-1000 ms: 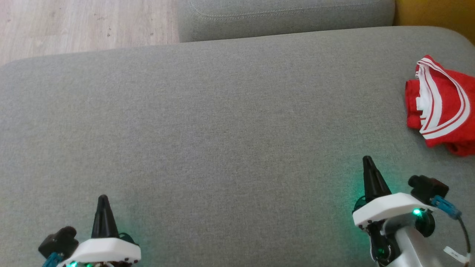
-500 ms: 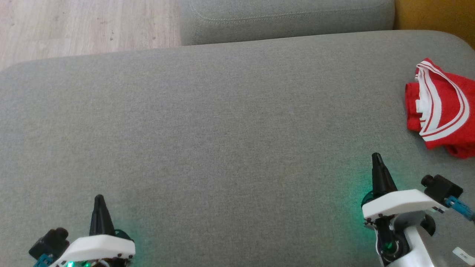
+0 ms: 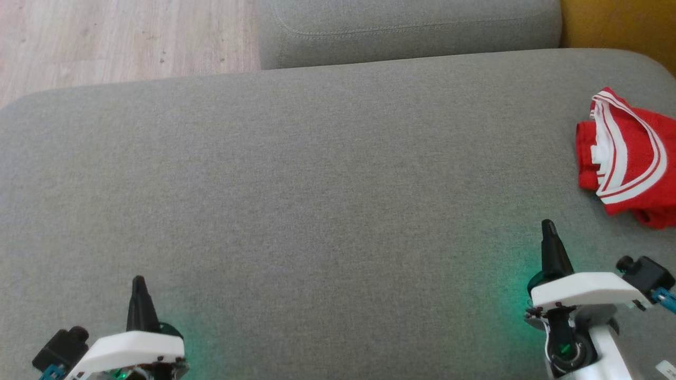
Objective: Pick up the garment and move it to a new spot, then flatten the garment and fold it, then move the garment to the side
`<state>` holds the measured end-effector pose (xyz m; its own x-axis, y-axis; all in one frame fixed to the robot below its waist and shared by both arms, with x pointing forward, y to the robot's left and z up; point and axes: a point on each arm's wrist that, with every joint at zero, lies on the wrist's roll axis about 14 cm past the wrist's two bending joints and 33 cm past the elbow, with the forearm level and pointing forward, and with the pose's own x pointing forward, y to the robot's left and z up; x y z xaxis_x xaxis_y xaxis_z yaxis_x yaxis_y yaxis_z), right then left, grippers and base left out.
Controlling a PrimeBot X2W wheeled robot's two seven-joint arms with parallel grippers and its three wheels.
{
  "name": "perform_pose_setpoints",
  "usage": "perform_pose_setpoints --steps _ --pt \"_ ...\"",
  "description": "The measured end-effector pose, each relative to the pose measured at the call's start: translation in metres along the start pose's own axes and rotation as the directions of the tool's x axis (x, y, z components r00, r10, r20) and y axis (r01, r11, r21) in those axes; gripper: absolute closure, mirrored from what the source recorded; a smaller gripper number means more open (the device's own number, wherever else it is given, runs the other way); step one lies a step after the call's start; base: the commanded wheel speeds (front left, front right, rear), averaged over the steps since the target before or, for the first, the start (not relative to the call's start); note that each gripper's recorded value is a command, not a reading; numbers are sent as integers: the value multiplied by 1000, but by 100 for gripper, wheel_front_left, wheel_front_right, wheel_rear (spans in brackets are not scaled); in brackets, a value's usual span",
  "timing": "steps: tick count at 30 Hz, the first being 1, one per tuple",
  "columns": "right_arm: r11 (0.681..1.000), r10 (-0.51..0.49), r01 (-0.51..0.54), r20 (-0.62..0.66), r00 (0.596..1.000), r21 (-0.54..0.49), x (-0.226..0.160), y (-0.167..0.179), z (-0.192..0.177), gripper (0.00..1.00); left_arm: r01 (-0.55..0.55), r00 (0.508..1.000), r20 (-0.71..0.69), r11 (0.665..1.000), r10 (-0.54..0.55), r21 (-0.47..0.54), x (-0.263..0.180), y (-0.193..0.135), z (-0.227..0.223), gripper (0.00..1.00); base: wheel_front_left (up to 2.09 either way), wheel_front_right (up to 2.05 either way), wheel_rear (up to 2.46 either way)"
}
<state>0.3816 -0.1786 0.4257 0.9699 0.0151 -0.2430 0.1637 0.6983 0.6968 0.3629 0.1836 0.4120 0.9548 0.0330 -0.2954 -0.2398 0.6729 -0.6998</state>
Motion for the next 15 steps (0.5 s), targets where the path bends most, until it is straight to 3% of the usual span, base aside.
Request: perform_pose_setpoints --steps 15 --pt "985 15 -21 39 999 171 0 7 16 100 18 1000 3 986 -17 -167 -1 -6 6 100 0 0 0"
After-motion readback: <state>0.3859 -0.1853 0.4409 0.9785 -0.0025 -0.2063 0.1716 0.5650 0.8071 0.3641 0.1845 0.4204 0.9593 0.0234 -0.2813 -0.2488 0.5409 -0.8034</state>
